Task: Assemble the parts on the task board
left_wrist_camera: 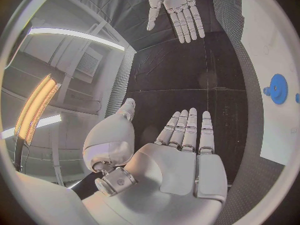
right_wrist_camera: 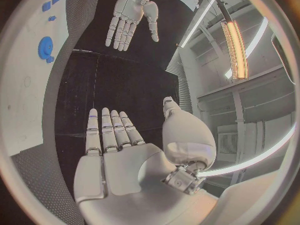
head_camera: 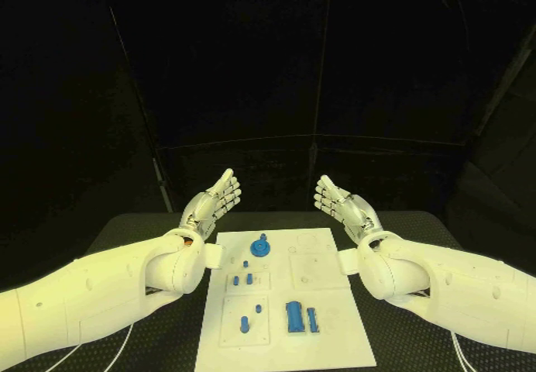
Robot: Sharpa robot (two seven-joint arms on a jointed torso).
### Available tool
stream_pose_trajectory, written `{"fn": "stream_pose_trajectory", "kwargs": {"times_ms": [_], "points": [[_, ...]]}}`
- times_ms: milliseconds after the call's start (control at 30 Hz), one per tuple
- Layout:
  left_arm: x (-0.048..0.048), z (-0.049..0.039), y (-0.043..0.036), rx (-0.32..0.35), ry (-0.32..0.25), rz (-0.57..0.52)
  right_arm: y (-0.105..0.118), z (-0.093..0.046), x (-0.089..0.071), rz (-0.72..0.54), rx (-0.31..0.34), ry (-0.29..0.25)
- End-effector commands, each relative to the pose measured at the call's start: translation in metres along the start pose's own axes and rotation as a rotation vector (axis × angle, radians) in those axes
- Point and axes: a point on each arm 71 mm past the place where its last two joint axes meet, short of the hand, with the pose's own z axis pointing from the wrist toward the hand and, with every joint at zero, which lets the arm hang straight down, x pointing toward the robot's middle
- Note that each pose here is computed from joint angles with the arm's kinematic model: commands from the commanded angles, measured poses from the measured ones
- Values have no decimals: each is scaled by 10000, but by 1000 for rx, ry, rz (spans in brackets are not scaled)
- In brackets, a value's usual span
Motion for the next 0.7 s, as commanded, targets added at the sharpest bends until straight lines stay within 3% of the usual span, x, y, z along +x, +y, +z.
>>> {"fn": "stream_pose_trajectory", "kwargs": {"times_ms": [33,267,700], "points": [[-9,-81,-46,15,-138,81,57,-41,-66,22,-5,-152],[81,-198,-94,16,-173,83,80,-69,-50,25,-2,-163],[85,-203,-96,16,-174,83,80,-69,-50,25,-2,-163]]}}
